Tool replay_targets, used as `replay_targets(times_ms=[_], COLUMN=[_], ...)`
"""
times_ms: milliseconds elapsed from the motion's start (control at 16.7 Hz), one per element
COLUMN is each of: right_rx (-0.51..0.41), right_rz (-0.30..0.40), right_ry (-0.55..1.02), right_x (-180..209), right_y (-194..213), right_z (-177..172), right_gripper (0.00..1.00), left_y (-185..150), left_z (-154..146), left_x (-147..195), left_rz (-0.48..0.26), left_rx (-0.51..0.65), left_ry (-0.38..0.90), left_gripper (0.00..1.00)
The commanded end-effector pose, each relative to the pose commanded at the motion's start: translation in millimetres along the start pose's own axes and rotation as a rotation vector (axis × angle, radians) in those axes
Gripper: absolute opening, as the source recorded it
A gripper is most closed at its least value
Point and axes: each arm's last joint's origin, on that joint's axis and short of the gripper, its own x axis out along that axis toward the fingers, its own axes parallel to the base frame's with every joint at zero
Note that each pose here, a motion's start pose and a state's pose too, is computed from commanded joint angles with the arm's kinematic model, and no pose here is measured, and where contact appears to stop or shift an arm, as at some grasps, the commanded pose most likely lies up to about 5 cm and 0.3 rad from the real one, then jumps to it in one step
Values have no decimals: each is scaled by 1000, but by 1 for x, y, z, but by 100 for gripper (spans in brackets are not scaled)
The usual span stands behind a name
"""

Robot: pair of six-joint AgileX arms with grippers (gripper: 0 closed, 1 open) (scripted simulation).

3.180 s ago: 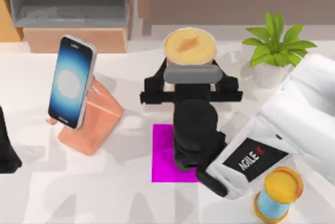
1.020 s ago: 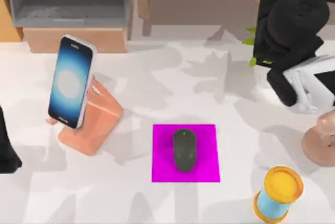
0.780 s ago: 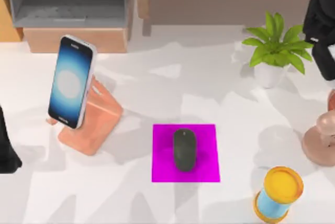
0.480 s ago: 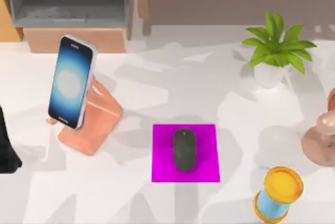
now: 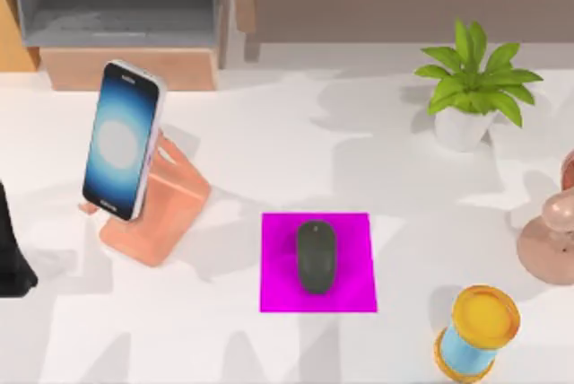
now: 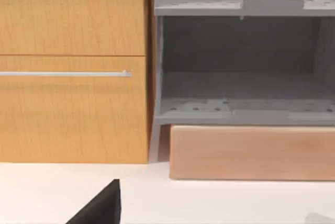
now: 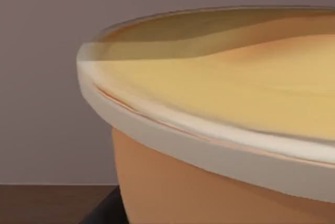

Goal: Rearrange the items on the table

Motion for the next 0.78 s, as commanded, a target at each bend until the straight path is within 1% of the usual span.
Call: replay_targets(times_ms=[120,300,540,720,780], right_rx=[22,41,41,35,37], right_rz=[31,61,63,62,61], right_ry=[34,58,56,35,42], right_x=[5,10,10,9,10], right_y=[-23,-32,-30,-31,-32], right_z=[-1,-4,-3,5,2], right_gripper=[0,0,0,0,0], left_y=[0,0,0,0,0], left_z=[0,0,0,0,0], left_x=[0,0,0,0,0], left_rz=[0,0,0,0,0], left_rx=[0,0,0,0,0], left_ry=[0,0,0,0,0], left_gripper=[100,100,100,100,100])
